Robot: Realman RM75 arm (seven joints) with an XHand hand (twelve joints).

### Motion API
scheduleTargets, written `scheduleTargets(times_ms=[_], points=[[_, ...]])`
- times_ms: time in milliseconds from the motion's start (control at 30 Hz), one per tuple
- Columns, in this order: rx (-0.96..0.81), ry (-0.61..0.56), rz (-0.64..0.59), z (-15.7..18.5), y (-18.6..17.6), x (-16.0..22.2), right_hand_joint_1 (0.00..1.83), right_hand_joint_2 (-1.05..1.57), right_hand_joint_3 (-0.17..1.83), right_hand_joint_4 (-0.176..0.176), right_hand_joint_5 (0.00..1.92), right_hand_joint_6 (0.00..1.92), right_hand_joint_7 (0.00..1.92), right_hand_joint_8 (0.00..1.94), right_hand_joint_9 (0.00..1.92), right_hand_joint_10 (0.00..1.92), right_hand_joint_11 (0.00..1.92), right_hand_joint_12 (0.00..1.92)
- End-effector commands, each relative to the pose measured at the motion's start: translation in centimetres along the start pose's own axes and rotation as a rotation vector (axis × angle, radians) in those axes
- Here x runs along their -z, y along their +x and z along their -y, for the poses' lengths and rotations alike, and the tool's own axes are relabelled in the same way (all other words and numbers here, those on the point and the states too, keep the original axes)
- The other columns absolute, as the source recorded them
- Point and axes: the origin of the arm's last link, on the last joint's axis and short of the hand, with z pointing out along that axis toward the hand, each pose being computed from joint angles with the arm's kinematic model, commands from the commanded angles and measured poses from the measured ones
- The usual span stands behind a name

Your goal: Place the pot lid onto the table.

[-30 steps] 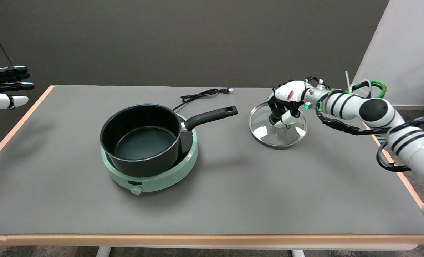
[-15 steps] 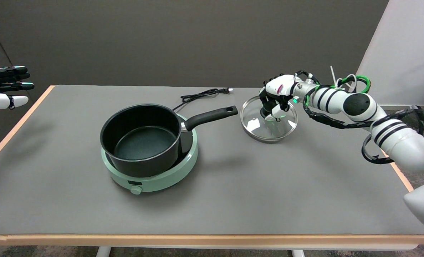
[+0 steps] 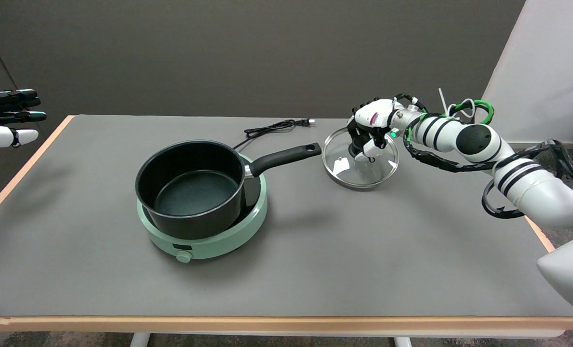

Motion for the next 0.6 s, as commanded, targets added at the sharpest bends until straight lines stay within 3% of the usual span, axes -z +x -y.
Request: scheduleTargets(times_ms=[33, 600], points=[[0.003, -0.003, 0.0, 0.3, 0.0, -0.4, 1.21, 0.98, 0.37, -0.032, 0.78, 1.31, 1.01, 1.1, 0.94, 1.47, 0.7, 1.43], [-0.002, 0.019, 0.033, 1.0, -1.3, -0.3, 1.21, 0.98, 0.37, -0.032, 0.78, 1.31, 1.01, 1.1, 0.94, 1.48, 0.71, 1.39]])
